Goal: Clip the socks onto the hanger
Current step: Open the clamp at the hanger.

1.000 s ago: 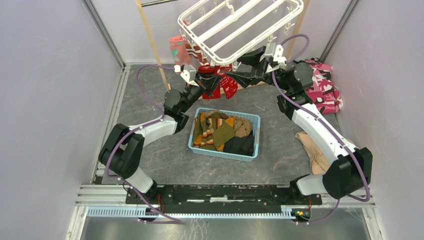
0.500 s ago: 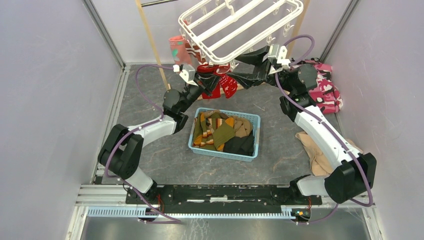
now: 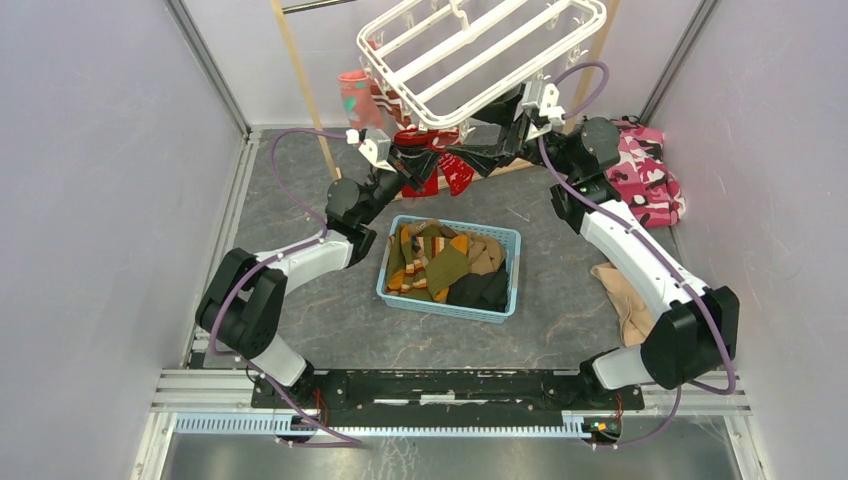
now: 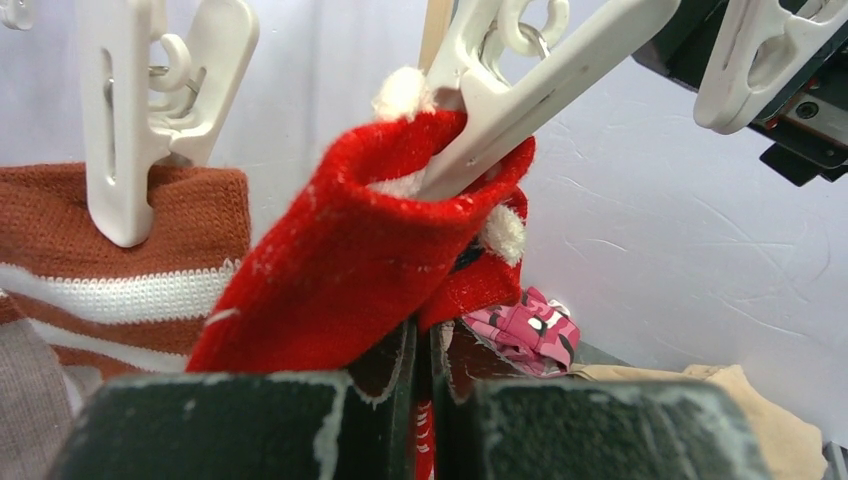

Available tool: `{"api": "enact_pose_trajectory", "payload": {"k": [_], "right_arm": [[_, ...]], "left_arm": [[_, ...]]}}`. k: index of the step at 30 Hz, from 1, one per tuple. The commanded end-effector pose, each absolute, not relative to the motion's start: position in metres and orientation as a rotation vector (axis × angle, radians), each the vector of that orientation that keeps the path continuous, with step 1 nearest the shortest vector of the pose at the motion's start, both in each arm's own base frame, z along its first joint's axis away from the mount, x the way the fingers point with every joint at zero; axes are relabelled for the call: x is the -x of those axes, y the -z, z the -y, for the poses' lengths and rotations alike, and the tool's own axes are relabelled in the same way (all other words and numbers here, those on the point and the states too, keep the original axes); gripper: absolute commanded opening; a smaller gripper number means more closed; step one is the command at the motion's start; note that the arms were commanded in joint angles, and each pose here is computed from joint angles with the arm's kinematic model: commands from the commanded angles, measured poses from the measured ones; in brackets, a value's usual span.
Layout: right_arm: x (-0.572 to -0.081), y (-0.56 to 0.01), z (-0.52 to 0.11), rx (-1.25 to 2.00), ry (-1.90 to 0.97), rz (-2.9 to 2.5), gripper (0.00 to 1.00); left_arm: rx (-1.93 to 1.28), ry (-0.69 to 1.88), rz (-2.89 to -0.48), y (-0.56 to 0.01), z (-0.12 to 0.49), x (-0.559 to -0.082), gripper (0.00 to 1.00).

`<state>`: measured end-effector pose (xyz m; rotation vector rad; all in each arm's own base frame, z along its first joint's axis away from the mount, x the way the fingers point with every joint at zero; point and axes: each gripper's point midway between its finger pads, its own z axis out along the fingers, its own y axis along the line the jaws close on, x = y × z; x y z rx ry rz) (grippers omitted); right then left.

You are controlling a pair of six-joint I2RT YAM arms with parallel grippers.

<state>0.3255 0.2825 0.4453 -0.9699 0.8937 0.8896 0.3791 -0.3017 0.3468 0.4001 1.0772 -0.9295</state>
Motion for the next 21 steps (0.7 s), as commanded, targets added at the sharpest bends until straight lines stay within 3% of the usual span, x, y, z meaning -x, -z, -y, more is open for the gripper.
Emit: {"api": "enact_pose_trajectory", "payload": {"k": [1,8,21], "right_arm": [[-0.3166,-0.4687,-0.2846,0.981,-0.901,-0.818,0.74],[-0.3165,-0.4709,-0.2879,0.983,-0.931,-0.804,0.73],[-0.3194,-0.4734,-0.292,0.948,-0.995,-0.789,0.83]], "left_arm": [[-0.406,0.948,-0.995,-0.3766,0.2962,-0.3669,0.02],[-0.408,0.947,-0.995,-0.3764,0.2968,-0.3675,0.02],[-0.41,0.948,-1.001,-0.3756,0.2974,-0.3682,0.02]]}}
